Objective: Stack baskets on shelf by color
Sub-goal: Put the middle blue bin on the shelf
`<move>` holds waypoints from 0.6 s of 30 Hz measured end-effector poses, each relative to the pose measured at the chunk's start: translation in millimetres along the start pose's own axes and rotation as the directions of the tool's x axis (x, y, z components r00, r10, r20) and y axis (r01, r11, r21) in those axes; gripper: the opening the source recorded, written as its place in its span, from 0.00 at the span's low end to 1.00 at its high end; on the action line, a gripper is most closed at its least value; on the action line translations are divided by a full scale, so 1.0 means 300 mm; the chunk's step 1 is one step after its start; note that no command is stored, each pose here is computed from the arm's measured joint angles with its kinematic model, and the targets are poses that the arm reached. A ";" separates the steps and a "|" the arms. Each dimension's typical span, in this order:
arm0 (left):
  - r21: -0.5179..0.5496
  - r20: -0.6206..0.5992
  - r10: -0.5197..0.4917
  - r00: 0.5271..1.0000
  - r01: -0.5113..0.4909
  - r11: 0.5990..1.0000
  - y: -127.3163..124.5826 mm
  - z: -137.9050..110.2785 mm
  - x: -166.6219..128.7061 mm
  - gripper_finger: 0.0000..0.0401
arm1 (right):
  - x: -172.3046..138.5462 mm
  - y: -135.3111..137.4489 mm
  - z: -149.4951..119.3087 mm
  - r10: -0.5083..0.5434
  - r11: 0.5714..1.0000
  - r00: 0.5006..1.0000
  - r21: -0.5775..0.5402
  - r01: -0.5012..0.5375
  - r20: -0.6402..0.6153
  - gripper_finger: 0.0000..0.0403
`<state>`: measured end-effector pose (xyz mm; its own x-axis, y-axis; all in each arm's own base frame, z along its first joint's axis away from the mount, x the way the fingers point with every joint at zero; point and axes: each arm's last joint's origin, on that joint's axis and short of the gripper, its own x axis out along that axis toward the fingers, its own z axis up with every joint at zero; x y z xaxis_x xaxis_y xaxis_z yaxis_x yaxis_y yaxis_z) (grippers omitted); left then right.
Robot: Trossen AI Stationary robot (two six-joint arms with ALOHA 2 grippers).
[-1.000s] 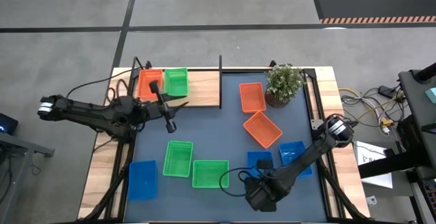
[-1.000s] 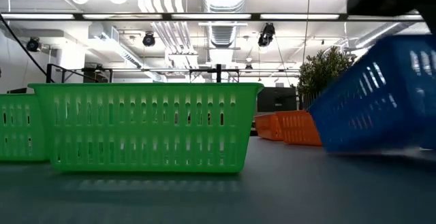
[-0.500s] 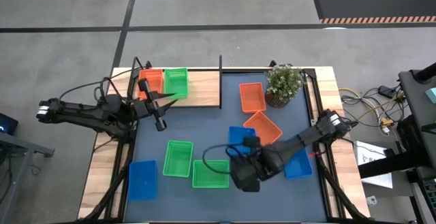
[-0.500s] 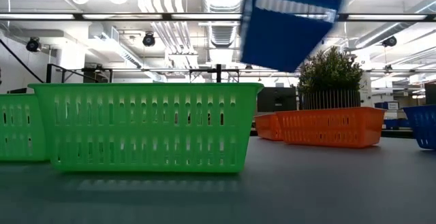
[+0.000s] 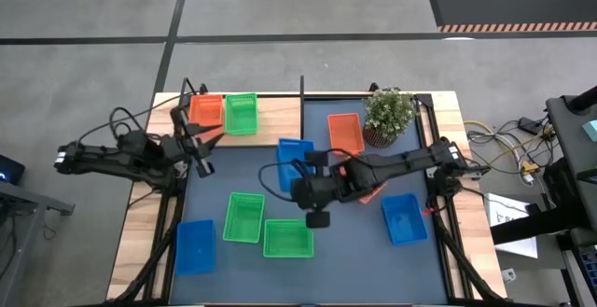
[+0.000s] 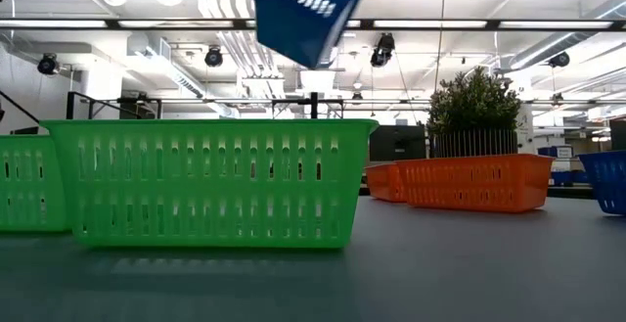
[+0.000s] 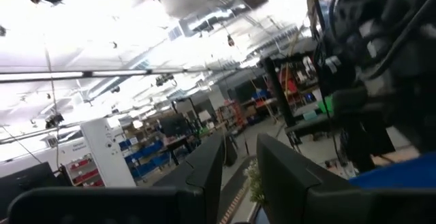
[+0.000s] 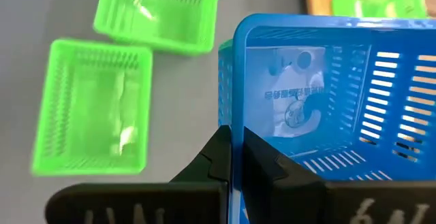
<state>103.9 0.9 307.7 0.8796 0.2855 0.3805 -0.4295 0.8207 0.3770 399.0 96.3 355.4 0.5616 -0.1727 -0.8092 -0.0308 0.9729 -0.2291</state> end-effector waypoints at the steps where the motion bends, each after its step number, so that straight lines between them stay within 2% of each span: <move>1: -0.002 0.005 0.001 1.000 -0.001 1.000 0.001 -0.001 -0.005 0.19 | 0.006 -0.020 0.007 -0.007 1.000 1.000 -0.008 0.007 0.016 0.02; 13: -0.006 0.013 0.004 1.000 -0.004 1.000 0.001 -0.003 -0.008 0.19 | 0.075 -0.264 0.063 -0.117 0.988 0.980 -0.079 0.131 0.161 0.02; 18: -0.008 0.018 0.008 1.000 -0.008 1.000 0.001 -0.001 -0.006 0.19 | 0.112 -0.327 0.083 -0.092 0.987 0.968 -0.108 0.120 0.235 0.02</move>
<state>102.2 1.0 306.8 0.8723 0.2827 0.3989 -0.4345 0.8225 0.3671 441.4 -1.2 364.2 0.7406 -0.2206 -0.6347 -0.0525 0.9227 -0.3819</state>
